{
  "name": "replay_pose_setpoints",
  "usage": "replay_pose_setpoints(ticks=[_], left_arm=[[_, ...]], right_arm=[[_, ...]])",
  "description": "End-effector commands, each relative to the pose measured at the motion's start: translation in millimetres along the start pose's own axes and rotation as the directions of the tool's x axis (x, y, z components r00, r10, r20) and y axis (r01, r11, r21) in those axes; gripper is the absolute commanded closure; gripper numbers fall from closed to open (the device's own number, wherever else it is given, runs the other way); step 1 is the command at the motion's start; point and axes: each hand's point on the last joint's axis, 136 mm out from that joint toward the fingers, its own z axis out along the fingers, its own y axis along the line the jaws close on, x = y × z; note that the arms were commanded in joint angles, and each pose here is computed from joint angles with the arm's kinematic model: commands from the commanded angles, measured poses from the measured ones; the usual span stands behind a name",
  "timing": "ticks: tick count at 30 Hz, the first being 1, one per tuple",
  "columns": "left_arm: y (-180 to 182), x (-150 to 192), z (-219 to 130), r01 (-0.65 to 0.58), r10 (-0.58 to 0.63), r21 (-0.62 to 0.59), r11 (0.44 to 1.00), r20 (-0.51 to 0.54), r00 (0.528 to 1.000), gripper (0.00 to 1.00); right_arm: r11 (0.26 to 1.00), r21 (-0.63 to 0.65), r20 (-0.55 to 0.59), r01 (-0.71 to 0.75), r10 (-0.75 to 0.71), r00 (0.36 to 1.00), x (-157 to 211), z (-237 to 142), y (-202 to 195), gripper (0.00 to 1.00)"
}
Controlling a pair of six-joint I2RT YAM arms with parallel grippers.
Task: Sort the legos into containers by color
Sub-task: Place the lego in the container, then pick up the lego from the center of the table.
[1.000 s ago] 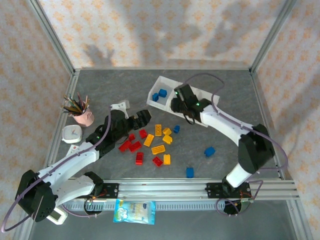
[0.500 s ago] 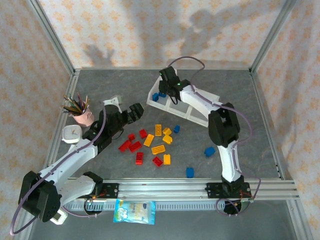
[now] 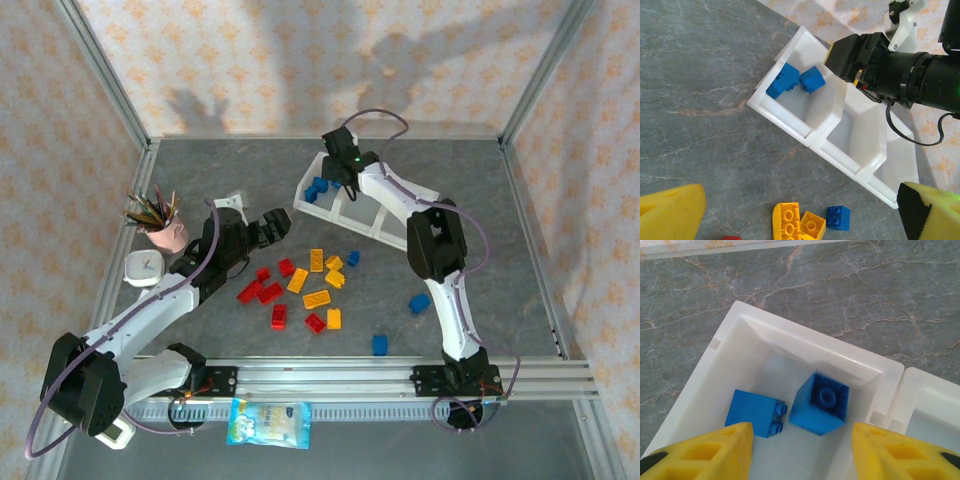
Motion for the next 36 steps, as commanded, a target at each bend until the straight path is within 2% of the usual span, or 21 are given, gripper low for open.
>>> replay_pose_setpoints(ticks=[1,8,18,24,28,36], left_arm=[[-14.8,-11.3,-3.7,-0.019,0.019,0.043,0.999,0.007,1.0,0.01],[-17.8,3.1,-10.6,-0.014,0.016,0.073,0.997,-0.03,0.999,0.01],[-24.6,44.2,-17.2,-0.014,0.023,0.093,0.996,-0.095,0.995,0.01],[-26.3,61.2,-13.0,-0.009,0.02,0.093,0.996,-0.124,0.992,0.01],[-28.5,70.3,-6.3,0.003,0.013,0.1,0.995,-0.152,0.988,0.01],[-30.4,75.8,-0.8,-0.014,0.029,0.091,0.996,-0.164,0.986,0.01]], right_arm=[[0.999,-0.05,0.055,0.0,0.003,0.998,-24.7,-49.0,6.4,0.45],[0.995,-0.093,0.035,-0.047,0.05,0.998,11.7,-95.5,-6.7,0.38],[0.99,-0.065,-0.048,-0.124,0.121,0.991,110.9,-131.7,-29.9,0.29],[0.982,-0.025,-0.089,-0.185,0.182,0.979,153.6,-124.3,-45.9,0.29],[0.978,-0.027,-0.134,-0.207,0.201,0.97,172.8,-110.6,-41.4,0.31],[0.978,0.033,-0.173,-0.204,0.207,0.963,196.3,-88.3,-46.8,0.4]])
